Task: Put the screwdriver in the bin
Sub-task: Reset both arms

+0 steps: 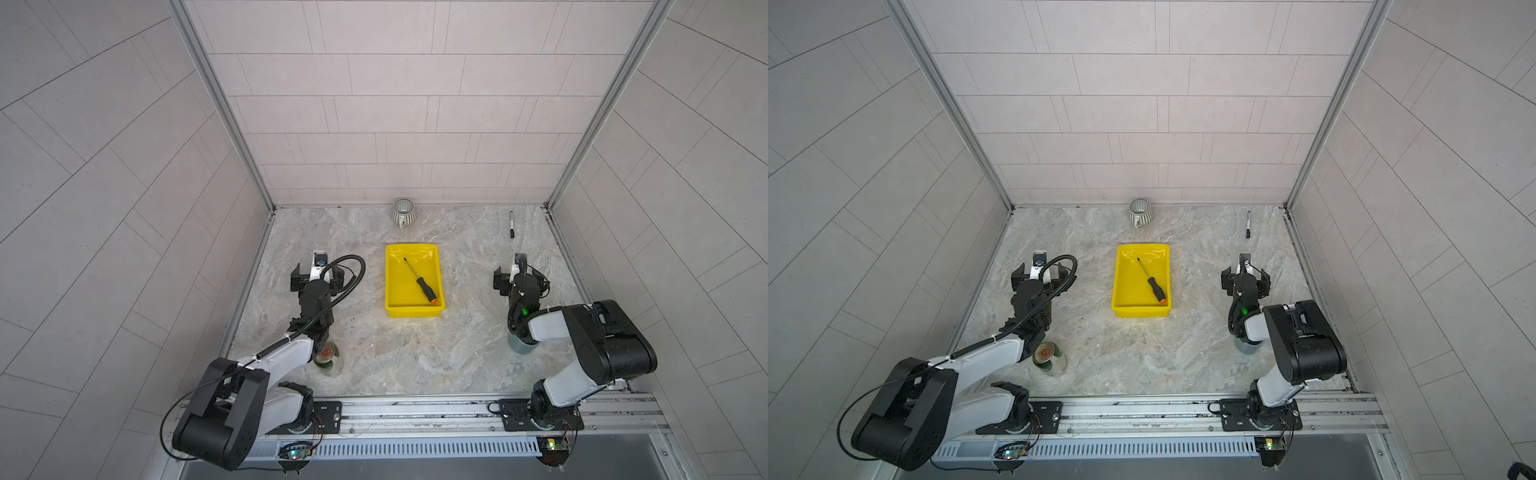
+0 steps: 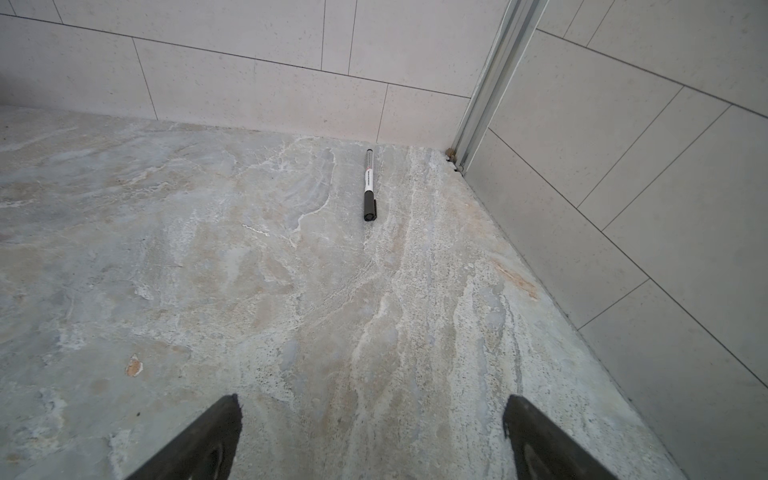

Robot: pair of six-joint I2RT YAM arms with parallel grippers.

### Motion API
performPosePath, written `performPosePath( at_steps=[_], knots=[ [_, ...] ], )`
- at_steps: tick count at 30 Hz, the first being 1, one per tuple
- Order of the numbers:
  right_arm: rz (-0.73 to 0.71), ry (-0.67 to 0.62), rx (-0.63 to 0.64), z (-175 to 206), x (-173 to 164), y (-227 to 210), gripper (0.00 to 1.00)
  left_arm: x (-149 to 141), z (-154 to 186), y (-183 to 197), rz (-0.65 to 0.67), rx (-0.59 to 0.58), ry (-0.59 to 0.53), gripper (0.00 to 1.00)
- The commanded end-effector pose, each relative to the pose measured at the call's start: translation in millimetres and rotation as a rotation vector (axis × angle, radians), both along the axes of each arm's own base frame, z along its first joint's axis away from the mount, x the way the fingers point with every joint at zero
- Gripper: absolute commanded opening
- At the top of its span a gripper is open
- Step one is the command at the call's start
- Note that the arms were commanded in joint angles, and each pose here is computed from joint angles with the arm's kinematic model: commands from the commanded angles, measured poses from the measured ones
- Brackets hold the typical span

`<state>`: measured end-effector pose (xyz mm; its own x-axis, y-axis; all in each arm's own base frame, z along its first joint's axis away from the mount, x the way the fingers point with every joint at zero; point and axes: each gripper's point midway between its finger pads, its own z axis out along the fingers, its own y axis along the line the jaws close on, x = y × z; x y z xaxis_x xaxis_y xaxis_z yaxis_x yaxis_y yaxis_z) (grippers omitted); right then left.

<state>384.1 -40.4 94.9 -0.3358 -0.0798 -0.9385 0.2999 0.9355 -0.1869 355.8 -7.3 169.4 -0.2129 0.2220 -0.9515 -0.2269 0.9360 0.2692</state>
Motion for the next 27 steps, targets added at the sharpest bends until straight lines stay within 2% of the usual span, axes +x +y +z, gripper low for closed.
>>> performPosePath(
  at_steps=[1, 12, 21, 27],
  knots=[
    [0.001, -0.009, 0.004, 0, 1, 1, 1.0, 2, -16, 1, 0.001, 0.003, 0.042, 1.0],
    [0.001, -0.009, 0.004, 0, 1, 1, 0.99, 10, -36, 8, 0.02, -0.035, 0.092, 1.0],
    [0.001, -0.009, 0.004, 0, 1, 1, 1.0, 28, -53, 27, 0.038, -0.146, 0.097, 1.0],
    [0.001, -0.008, 0.004, 0, 1, 1, 0.99, 29, -69, 28, 0.028, -0.163, 0.086, 1.0]
  ],
)
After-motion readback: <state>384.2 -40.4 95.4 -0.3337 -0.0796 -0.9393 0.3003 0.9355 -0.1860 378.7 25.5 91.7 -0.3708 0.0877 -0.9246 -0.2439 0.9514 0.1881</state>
